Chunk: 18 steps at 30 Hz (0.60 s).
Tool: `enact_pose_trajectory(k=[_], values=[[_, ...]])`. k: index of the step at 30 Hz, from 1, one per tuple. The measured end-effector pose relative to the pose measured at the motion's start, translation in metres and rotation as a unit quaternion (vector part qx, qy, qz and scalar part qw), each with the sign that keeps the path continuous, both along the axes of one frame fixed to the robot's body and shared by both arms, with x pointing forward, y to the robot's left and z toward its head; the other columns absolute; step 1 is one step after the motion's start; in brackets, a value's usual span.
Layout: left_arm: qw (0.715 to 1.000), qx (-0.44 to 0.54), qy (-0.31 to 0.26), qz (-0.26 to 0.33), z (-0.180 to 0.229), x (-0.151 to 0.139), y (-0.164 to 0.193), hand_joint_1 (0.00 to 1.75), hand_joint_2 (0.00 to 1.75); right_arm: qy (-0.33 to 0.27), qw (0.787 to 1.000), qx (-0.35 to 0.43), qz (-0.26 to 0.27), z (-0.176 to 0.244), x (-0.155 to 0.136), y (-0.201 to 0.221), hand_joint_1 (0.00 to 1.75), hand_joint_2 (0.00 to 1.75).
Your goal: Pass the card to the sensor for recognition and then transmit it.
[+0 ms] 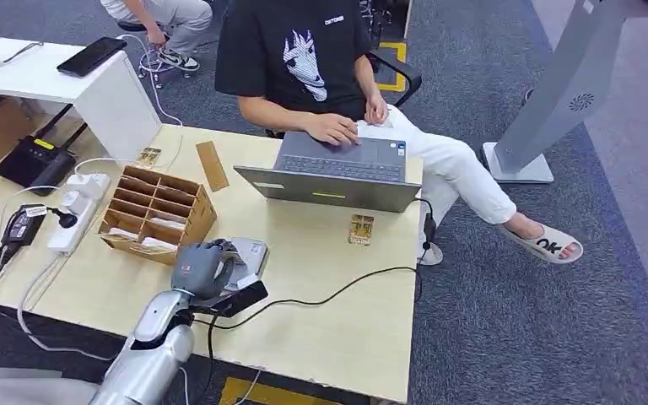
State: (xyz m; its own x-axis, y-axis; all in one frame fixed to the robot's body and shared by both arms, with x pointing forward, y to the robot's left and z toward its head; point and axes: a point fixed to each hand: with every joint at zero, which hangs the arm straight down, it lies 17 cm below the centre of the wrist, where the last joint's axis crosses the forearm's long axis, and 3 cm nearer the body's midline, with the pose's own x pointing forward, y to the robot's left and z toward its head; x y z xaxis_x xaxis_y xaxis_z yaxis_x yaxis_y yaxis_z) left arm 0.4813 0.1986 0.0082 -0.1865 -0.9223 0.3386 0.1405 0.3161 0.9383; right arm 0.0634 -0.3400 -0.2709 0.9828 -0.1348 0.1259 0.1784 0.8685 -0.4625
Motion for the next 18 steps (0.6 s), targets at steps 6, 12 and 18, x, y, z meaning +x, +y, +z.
enact_pose_trajectory(k=[6,12,18], values=[[0.999,-0.028,-0.029,-0.001,0.030,0.011,0.004,1.75,1.75,0.002,1.000,0.000,-0.003,0.000,-0.002,-0.001,0.00,1.75],[0.991,-0.049,-0.122,-0.008,0.139,0.053,0.019,1.75,1.75,0.001,1.000,-0.003,-0.005,0.000,-0.005,-0.002,0.00,1.75],[0.973,-0.039,-0.225,-0.017,0.260,0.075,0.031,1.75,1.75,0.002,1.000,-0.003,-0.007,0.000,-0.007,-0.003,0.00,1.75]])
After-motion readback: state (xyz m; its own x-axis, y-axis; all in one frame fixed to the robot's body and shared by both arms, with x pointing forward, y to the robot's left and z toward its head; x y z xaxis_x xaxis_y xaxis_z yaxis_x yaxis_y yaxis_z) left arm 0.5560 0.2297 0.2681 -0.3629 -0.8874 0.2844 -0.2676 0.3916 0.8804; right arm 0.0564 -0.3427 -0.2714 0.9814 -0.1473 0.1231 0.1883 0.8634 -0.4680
